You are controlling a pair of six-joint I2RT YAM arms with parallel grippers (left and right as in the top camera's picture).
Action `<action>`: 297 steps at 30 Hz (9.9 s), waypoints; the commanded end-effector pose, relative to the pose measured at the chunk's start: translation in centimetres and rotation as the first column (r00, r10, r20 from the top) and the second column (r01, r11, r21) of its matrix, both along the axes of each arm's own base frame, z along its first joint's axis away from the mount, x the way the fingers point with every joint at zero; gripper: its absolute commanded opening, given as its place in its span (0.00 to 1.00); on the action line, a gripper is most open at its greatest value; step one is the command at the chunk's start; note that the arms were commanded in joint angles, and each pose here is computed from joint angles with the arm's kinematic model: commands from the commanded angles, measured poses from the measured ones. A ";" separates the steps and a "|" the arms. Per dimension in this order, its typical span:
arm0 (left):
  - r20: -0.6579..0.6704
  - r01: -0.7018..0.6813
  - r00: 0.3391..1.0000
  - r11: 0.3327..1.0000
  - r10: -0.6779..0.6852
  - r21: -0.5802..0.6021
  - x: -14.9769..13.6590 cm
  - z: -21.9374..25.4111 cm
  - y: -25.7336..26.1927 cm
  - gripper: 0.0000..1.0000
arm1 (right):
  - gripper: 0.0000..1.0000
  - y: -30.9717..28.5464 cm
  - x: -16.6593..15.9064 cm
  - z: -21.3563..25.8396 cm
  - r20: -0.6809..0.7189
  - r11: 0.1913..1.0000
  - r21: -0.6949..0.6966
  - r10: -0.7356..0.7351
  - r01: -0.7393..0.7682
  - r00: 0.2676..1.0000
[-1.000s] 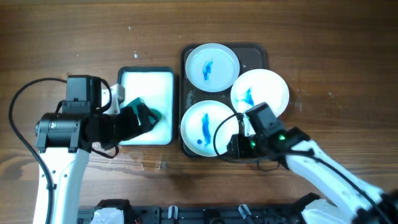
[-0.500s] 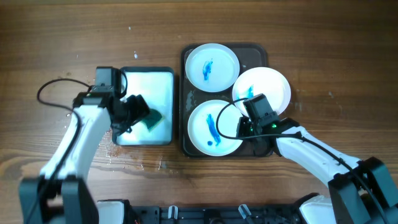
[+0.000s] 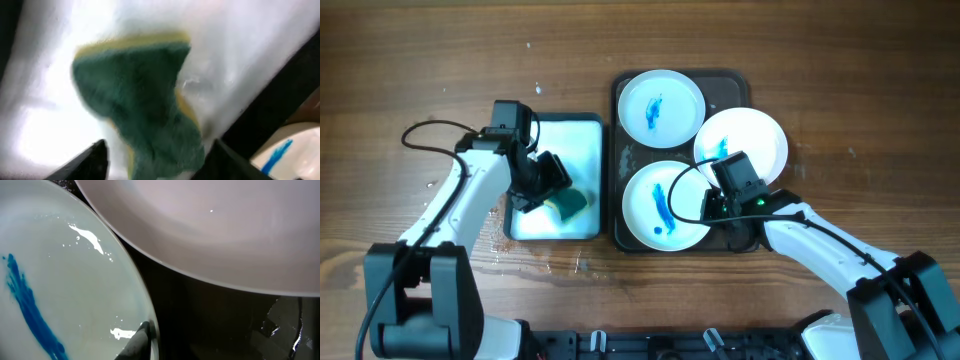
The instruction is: Clean dirty plates on tray and stack at the side
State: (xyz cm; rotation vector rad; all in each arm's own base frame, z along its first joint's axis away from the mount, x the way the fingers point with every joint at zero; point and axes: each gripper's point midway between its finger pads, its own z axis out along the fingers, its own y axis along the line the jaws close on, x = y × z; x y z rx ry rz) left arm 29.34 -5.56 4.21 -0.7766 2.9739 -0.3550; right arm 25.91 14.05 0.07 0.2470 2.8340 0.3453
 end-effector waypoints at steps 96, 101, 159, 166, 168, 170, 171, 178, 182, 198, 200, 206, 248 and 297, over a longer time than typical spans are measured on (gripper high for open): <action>0.308 0.716 0.696 0.601 -0.648 -0.354 -5.4 -4.0 -26.1 0.04 | 0.08 0.7 -0.4 -0.1 -0.022 0.998 0.031 0.053 -0.052 0.998; 0.271 0.735 0.667 0.553 -0.694 -0.392 -8.4 -4.7 -27.8 0.04 | 0.08 0.7 -0.4 -0.1 -0.022 0.998 0.030 0.053 -0.052 0.998; 0.688 -0.129 0.725 0.983 0.003 0.131 -10.9 23.9 5.0 1.00 | 0.04 20.4 1.8 26.4 0.477 0.517 -0.851 0.833 -0.089 0.280; 0.688 -0.129 0.725 0.983 0.003 0.131 -10.9 23.9 5.0 1.00 | 0.04 20.4 1.8 26.4 0.475 0.516 -0.852 0.834 -0.089 0.280; 0.688 -0.129 0.725 0.983 0.003 0.131 -10.9 23.9 5.0 1.00 | 0.04 20.4 1.8 26.4 0.475 0.516 -0.852 0.834 -0.089 0.280; 0.689 -0.129 0.725 0.983 0.003 0.131 -10.9 23.9 5.0 1.00 | 0.04 20.3 1.8 26.4 0.474 0.514 -0.853 0.835 -0.090 0.281; 0.688 -0.129 0.725 0.983 0.003 0.131 -10.9 23.9 5.0 1.00 | 0.04 20.3 1.8 26.4 0.474 0.514 -0.853 0.835 -0.090 0.281; 0.689 -0.129 0.725 0.983 0.003 0.131 -10.9 23.9 5.0 1.00 | 0.04 20.3 1.8 26.4 0.476 0.517 -0.851 0.833 -0.090 0.282; 0.688 -0.129 0.725 0.983 0.003 0.131 -10.9 23.9 5.0 1.00 | 0.04 19.5 2.4 25.9 0.554 0.613 -0.786 0.758 -0.085 0.345; 0.689 -0.129 0.725 0.983 0.003 0.131 -10.9 23.9 5.0 1.00 | 0.04 -13.5 6.7 17.7 0.162 0.961 0.041 -0.276 0.273 0.947; 0.689 -0.129 0.725 0.983 0.003 0.131 -10.9 23.9 5.0 1.00 | 0.04 -18.3 6.2 16.1 0.115 0.910 0.029 -0.415 0.414 0.903; 0.688 -0.129 0.725 0.983 0.003 0.131 -10.9 23.9 5.0 1.00 | 0.04 -35.8 -0.2 9.3 0.003 0.532 -0.197 -0.839 0.823 0.544; 0.689 -0.129 0.725 0.983 0.003 0.131 -10.9 23.9 5.0 1.00 | 0.04 -5.3 0.0 10.9 0.017 0.989 0.131 0.073 -0.075 0.997; 0.036 0.000 0.999 0.983 -0.007 0.182 -3.8 1.1 1.5 0.04 | 0.39 -0.9 -0.6 12.5 0.152 0.967 0.035 0.246 -0.254 0.957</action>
